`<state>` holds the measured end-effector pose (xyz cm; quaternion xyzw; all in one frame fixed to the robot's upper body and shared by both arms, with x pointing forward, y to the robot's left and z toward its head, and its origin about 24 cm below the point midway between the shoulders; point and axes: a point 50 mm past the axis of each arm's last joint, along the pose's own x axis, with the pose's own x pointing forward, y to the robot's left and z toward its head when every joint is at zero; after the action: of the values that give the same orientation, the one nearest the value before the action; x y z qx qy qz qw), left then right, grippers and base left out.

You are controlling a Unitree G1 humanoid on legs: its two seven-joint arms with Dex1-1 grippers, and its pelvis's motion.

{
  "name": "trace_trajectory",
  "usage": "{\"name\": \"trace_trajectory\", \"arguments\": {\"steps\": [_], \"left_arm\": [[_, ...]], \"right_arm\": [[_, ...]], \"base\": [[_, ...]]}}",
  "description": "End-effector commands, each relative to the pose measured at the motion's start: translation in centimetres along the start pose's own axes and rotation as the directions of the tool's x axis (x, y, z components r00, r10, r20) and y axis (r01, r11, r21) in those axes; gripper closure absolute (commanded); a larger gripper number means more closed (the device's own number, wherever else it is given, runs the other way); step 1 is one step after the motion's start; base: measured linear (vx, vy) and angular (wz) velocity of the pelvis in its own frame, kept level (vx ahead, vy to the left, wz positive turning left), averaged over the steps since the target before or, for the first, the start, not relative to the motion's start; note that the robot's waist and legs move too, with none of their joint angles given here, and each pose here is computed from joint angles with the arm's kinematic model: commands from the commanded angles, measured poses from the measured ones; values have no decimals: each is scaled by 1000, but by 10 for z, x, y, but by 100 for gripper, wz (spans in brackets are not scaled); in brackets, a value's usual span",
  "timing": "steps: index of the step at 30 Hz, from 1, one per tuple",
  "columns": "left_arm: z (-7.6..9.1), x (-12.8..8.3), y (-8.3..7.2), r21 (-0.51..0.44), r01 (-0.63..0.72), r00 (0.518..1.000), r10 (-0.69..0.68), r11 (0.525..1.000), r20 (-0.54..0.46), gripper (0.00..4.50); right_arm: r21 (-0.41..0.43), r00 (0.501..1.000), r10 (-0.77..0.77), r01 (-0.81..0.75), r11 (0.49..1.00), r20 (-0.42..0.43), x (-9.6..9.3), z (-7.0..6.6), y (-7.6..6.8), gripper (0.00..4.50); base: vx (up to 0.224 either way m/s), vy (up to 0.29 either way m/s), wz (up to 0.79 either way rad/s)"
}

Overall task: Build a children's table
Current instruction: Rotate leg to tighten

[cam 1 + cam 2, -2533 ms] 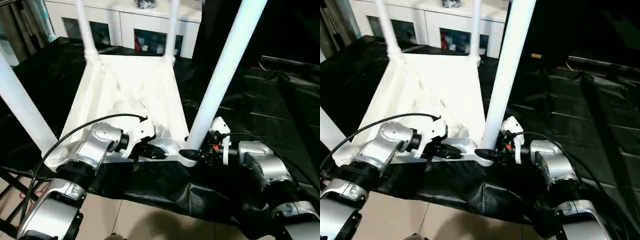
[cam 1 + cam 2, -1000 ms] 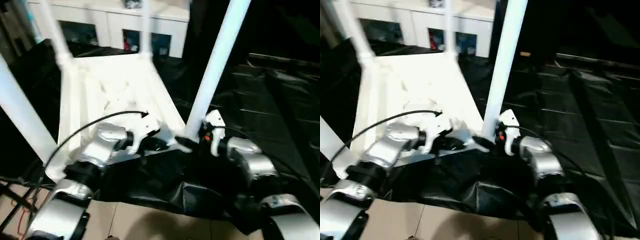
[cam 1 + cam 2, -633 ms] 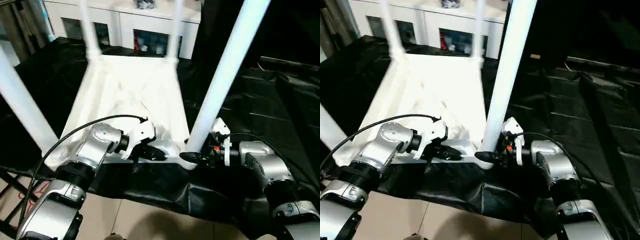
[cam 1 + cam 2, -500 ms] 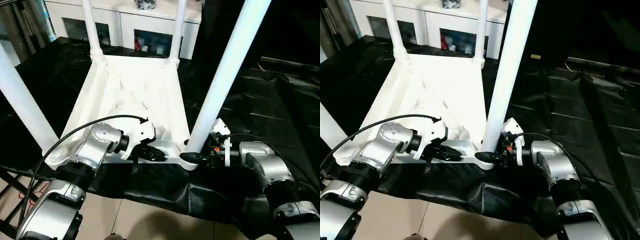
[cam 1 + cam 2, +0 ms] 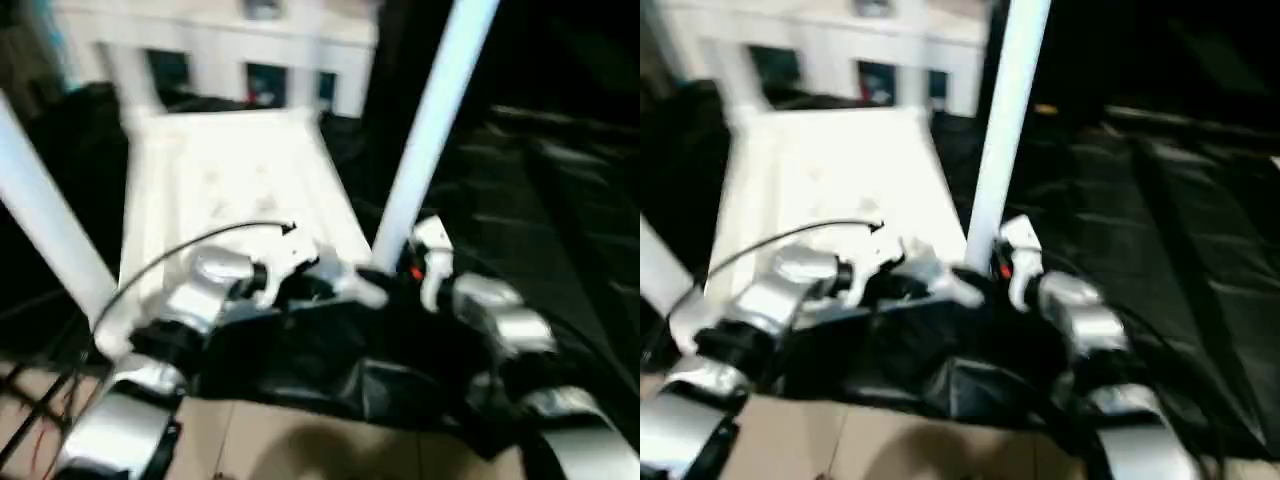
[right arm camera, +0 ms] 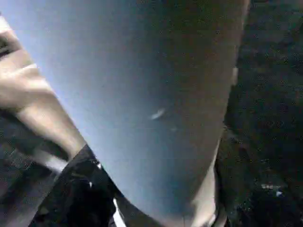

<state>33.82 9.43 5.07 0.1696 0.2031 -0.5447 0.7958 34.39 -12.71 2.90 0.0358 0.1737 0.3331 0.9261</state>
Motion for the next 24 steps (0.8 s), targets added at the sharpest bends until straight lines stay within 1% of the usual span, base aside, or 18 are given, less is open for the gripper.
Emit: {"name": "trace_trajectory", "arguments": {"steps": [1,2,3,4,6,8,10,12,14,15,16,17,18,19,20,22,23,24], "left_arm": [[25,22,-15,50,66,995,-70,997,65,450],[26,24,-15,48,58,996,-62,997,67,450],[27,25,-16,46,52,996,-56,998,68,450],[28,27,-17,46,50,996,-53,998,70,450],[29,29,-18,50,42,996,-45,998,73,450],[29,29,-18,52,40,996,-44,998,73,450],[26,27,-17,61,36,997,-40,997,63,450],[24,25,-16,65,35,998,-39,997,57,450],[22,23,-15,64,31,998,-35,997,51,450],[22,23,-15,64,31,998,-35,997,51,450],[22,23,-14,65,32,998,-35,997,50,450],[20,21,-15,67,38,998,-41,997,47,450],[19,21,-15,70,43,998,-46,997,46,450],[19,21,-15,70,43,998,-46,997,46,450],[18,21,-15,71,49,998,-52,996,44,450],[18,21,-16,74,56,997,-59,996,44,450],[17,20,-16,76,60,997,-64,995,42,450],[17,20,-16,78,63,997,-66,995,40,450]], "right_arm": [[20,994,-77,79,997,-79,10,-18,8,195],[27,994,-82,85,996,-69,12,-17,9,195],[31,995,-83,85,996,-61,13,-17,11,141],[41,995,-86,89,995,-54,15,-16,12,128],[59,997,-64,66,996,-37,19,-15,17,122],[59,998,-53,55,997,-33,19,-14,19,94],[5,1000,-15,16,1000,-23,15,-12,16,82],[-12,1000,16,-16,1000,-16,11,-10,14,64],[-54,997,73,-74,996,-9,0,-9,7,64],[-54,997,73,-74,996,-9,0,-9,7,64],[-69,995,97,-97,993,-5,-9,-7,1,64],[-102,991,130,-128,987,16,-29,-3,-13,64],[-106,989,144,-141,984,21,-39,-2,-20,64],[-106,989,144,-141,984,21,-39,-2,-20,64],[-112,987,157,-154,982,23,-54,1,-29,64],[-115,986,167,-163,980,22,-64,2,-34,64],[-117,983,183,-181,977,11,-78,3,-42,64],[-114,982,189,-187,976,6,-84,3,-45,64]], "base": [[0,0,0],[0,0,0],[0,0,0],[0,0,0],[0,0,0],[0,0,0],[0,0,0],[0,0,0],[0,0,0],[0,0,0],[0,0,0],[0,0,0],[0,0,0],[0,0,0],[0,0,0],[0,0,0],[0,0,0],[0,0,0]]}}
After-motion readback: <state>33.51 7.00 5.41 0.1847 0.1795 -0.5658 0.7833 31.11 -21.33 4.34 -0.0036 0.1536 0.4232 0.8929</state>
